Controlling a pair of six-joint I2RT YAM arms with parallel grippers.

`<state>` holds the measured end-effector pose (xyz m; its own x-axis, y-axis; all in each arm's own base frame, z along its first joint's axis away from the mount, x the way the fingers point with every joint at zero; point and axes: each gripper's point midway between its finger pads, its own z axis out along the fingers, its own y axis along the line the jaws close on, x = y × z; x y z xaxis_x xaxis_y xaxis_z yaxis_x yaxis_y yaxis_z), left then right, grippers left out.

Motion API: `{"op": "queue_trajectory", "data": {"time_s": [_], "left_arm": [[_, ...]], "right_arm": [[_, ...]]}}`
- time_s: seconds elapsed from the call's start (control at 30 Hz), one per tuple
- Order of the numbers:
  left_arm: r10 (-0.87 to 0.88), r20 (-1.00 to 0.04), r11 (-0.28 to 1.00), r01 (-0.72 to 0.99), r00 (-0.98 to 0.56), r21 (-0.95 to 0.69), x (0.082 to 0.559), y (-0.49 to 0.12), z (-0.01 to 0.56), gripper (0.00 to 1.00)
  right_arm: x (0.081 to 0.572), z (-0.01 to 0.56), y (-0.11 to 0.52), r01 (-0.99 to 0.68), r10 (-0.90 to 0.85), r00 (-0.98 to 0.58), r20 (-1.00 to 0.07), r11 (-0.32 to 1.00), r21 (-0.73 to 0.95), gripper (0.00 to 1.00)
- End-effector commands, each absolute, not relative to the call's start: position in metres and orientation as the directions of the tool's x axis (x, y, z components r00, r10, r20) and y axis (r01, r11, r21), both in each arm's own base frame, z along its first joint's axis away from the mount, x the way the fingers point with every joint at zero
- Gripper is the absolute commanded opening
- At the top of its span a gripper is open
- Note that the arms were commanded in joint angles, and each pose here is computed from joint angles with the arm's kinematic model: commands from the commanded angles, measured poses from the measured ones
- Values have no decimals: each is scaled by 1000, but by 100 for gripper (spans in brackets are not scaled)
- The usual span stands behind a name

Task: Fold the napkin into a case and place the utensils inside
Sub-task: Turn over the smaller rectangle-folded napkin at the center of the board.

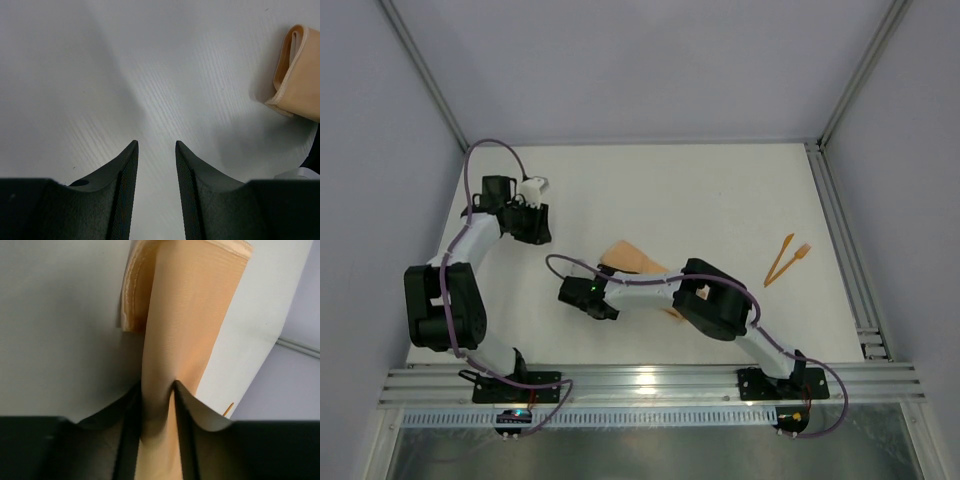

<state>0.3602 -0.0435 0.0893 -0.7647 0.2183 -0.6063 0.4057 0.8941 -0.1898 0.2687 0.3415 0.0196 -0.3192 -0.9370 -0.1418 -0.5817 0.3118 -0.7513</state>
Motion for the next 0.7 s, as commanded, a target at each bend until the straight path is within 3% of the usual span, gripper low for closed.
{"op": "queue_trajectory", "data": {"time_s": [0.0, 0.07, 0.27, 0.5, 0.67], "left_arm": [[208, -661, 897, 410, -721, -165, 372, -39, 114, 38], [203, -664, 900, 404, -720, -162, 373, -35, 114, 38], [188, -668, 903, 394, -720, -171, 376, -33, 117, 39], [174, -667, 908, 381, -724, -177, 379, -34, 117, 40], [250, -663, 889, 438, -706, -131, 383, -65, 118, 42]], "right_arm": [[245, 17, 386, -660, -875, -354, -331, 484, -574, 41], [242, 24, 397, -669, -868, -342, -359, 493, -556, 52], [227, 57, 428, -714, -832, -289, -473, 517, -472, 66], [210, 134, 429, -741, -685, -304, -663, 607, -287, 66], [207, 156, 345, -632, -520, -527, -672, 769, -99, 63]]}}
